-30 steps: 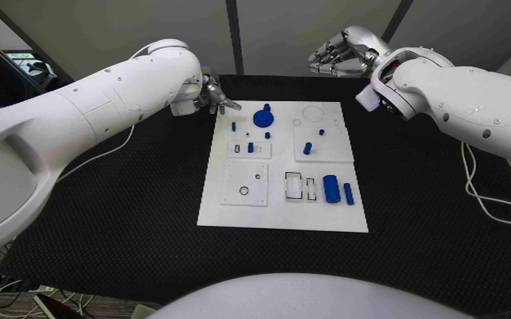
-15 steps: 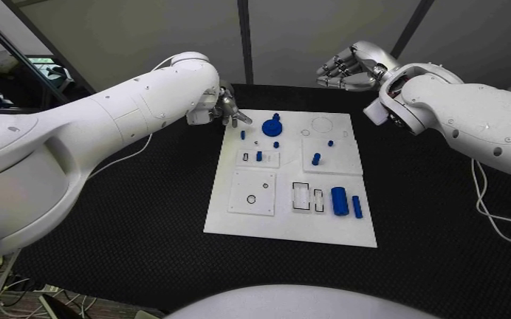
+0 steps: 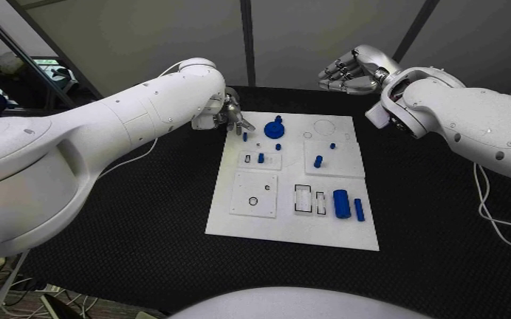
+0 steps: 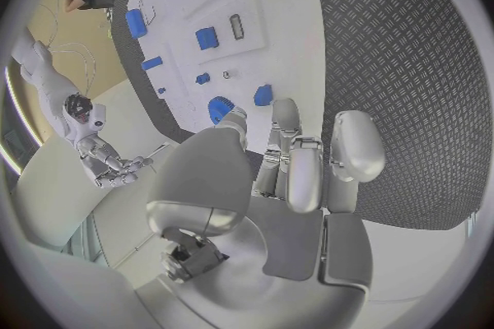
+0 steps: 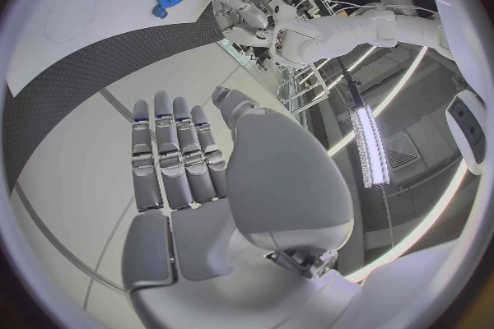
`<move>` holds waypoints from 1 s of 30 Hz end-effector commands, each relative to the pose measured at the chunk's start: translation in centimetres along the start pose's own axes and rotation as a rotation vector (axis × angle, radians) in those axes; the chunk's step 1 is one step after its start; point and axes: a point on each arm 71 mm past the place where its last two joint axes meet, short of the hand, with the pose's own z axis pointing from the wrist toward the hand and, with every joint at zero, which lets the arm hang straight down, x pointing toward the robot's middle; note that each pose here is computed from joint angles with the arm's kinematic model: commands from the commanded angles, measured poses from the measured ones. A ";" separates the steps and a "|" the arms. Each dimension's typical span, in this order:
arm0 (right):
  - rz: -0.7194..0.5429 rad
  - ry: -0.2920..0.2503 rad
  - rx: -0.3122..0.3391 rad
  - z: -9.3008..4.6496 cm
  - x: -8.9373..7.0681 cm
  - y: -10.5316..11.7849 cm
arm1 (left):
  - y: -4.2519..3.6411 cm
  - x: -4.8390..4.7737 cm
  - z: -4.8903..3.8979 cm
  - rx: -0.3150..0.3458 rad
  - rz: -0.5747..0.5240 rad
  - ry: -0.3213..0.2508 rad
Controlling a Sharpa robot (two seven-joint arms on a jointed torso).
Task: Assemble the parts on the task board
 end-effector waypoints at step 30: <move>0.002 0.010 -0.013 0.1 0.1 0.3 | -0.02 0.73 0.62 0.014 0.004 0.033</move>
